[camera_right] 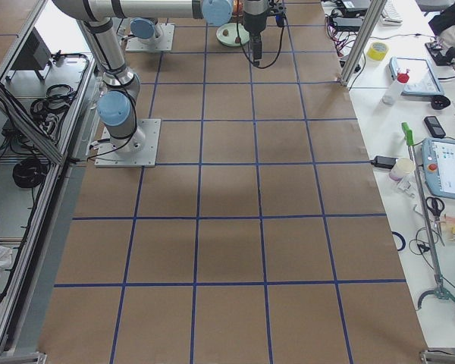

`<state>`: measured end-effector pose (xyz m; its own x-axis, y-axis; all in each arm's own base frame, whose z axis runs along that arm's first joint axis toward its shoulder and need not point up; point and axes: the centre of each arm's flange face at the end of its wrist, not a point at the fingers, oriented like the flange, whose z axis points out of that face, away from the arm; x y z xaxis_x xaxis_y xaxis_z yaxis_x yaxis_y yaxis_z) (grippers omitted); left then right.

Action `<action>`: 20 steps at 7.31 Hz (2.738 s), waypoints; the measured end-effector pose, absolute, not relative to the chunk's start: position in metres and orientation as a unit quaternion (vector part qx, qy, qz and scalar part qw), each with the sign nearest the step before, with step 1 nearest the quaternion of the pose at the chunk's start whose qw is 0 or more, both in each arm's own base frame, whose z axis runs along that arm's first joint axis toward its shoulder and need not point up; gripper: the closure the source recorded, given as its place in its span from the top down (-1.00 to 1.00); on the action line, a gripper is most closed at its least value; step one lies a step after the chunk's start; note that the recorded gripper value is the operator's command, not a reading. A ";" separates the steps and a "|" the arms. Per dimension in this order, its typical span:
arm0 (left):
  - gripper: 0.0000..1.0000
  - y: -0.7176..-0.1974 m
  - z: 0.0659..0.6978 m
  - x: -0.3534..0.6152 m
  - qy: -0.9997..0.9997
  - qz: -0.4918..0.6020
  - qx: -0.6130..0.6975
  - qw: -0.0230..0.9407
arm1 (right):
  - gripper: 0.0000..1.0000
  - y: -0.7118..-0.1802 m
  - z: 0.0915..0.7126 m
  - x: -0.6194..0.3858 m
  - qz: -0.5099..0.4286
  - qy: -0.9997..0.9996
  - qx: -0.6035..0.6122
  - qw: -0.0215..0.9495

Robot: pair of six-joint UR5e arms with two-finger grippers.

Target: Collect all strawberries into plate

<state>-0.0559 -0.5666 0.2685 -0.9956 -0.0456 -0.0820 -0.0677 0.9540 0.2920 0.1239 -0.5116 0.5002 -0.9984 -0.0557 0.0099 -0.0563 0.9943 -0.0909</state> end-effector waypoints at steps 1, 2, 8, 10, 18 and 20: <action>-0.63 -0.564 0.253 -0.043 0.986 0.155 -0.034 0.048 | 1.00 -0.512 0.500 0.124 0.046 -0.999 0.028 0.004; 0.78 -0.562 0.242 -0.035 0.985 0.160 -0.039 0.053 | 1.00 -0.512 0.500 0.124 0.046 -0.999 0.028 0.004; 1.00 -0.585 0.322 -0.046 0.996 0.061 -0.051 0.034 | 1.00 -0.512 0.500 0.124 0.046 -0.999 0.028 0.004; 1.00 -0.576 0.395 -0.059 0.998 0.022 -0.047 0.020 | 1.00 -0.512 0.500 0.124 0.045 -0.999 0.028 0.004; 1.00 -0.510 0.504 -0.122 1.000 0.007 -0.022 -0.011 | 1.00 -0.512 0.500 0.124 0.045 -0.999 0.028 0.004; 1.00 -0.507 0.501 -0.122 1.000 0.010 -0.023 -0.011 | 1.00 -0.512 0.500 0.124 0.045 -0.999 0.028 0.004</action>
